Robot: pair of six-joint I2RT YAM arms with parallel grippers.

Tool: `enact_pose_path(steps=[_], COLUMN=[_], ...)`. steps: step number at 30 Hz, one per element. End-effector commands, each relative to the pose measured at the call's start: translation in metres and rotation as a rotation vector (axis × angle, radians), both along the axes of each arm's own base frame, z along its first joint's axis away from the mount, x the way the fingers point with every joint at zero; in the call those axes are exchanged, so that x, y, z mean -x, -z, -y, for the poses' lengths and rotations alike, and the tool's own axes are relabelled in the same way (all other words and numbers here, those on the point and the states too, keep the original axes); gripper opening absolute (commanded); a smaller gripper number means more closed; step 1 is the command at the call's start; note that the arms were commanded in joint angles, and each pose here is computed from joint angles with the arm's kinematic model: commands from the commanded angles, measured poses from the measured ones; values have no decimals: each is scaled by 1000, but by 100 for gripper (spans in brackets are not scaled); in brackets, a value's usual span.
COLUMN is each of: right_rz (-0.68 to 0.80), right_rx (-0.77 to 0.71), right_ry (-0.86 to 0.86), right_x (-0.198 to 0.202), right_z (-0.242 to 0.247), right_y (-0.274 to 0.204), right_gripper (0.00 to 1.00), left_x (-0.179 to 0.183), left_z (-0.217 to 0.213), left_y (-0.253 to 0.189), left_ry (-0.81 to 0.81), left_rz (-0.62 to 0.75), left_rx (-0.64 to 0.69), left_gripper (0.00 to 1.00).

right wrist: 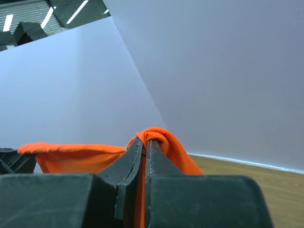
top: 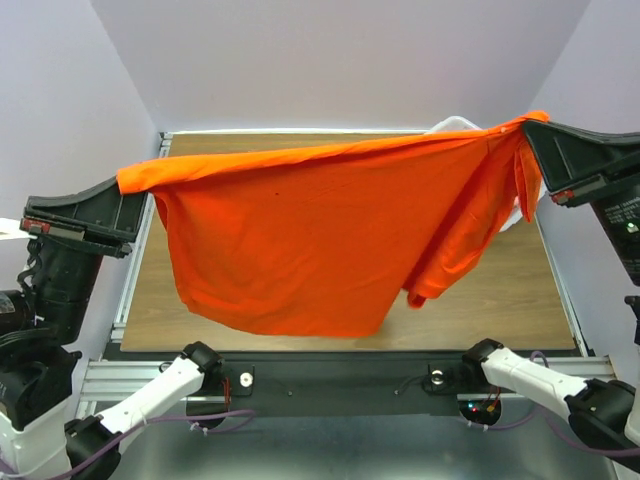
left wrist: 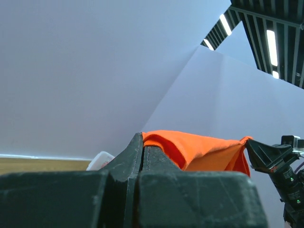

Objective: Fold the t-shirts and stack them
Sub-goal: Flatten the tshirt out

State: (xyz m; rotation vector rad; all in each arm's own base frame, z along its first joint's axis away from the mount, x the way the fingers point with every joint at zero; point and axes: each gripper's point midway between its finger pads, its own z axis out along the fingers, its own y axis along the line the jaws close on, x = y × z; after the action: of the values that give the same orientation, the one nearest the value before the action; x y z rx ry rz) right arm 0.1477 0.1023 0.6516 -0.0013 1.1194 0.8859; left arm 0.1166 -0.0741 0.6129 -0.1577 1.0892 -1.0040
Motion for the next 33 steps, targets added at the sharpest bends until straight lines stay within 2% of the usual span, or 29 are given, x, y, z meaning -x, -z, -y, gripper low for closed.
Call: enact_pose_path(steps=[1, 3, 6, 7, 9, 10, 12, 13, 14, 15, 16, 17, 19, 20, 24, 27, 29, 30, 31, 33], right_rz=[-27, -83, -201, -243, -313, -375, -436, -501, -496, -511, -538, -553, -560, -619, -653, -693, -764, -769, -836, -906], right_rx=[36, 66, 124, 146, 194, 239, 313, 383, 450, 488, 521, 603, 675, 722, 735, 721, 707, 686, 705, 677], right_ry=[-2, 11, 39, 51, 92, 137, 171, 168, 162, 125, 131, 131, 97, 81, 78, 81, 91, 110, 111, 112], right_x=[-27, -56, -109, -130, -164, -197, -233, -269, -287, -301, -321, -348, -367, -373, -363, -348, -325, -313, -300, -280], right_z=[-18, -32, -57, -67, -79, -89, -103, -121, -127, -138, -145, -157, -172, -176, -170, -161, -148, -140, -131, -123], right_y=[7, 22, 64, 85, 118, 150, 189, 234, 248, 264, 285, 315, 339, 369, 377, 384, 401, 394, 423, 443], right_gripper=[0, 0, 0, 1, 0, 1, 1, 1, 1, 1, 1, 17, 76, 100, 100, 100, 100, 100, 100, 100], left_x=[-14, -35, -85, -111, -137, -162, -190, -223, -244, -259, -284, -294, -310, -320, -324, -311, -297, -287, -282, -272], left_z=[-12, -24, -34, -26, -32, -30, -34, -65, -54, -64, -69, -80, -85, -88, -87, -78, -73, -71, -67, -65], left_y=[3, 17, 67, 101, 137, 172, 208, 239, 260, 279, 312, 325, 341, 347, 344, 348, 361, 374, 381, 396], left_ry=[-88, -191, -388, -448, -587, -672, -719, -807, -687, -673, -651, -647, -673, -689, -669, -618, -585, -571, -549, -530], left_rz=[-32, -108, -293, -389, -501, -578, -661, -716, -753, -790, -860, -903, -965, -1006, -992, -959, -971, -988, -996, -1028], left_rx=[44, 79, 104, 53, 54, -14, -77, -99, -134, -140, -177, -175, -222, -257, -282, -270, -266, -265, -270, -271], left_gripper=[0, 0, 0, 0, 0, 0, 0, 0, 10, 32, 67, 98, 98, 98, 98, 98, 98, 98, 98, 98])
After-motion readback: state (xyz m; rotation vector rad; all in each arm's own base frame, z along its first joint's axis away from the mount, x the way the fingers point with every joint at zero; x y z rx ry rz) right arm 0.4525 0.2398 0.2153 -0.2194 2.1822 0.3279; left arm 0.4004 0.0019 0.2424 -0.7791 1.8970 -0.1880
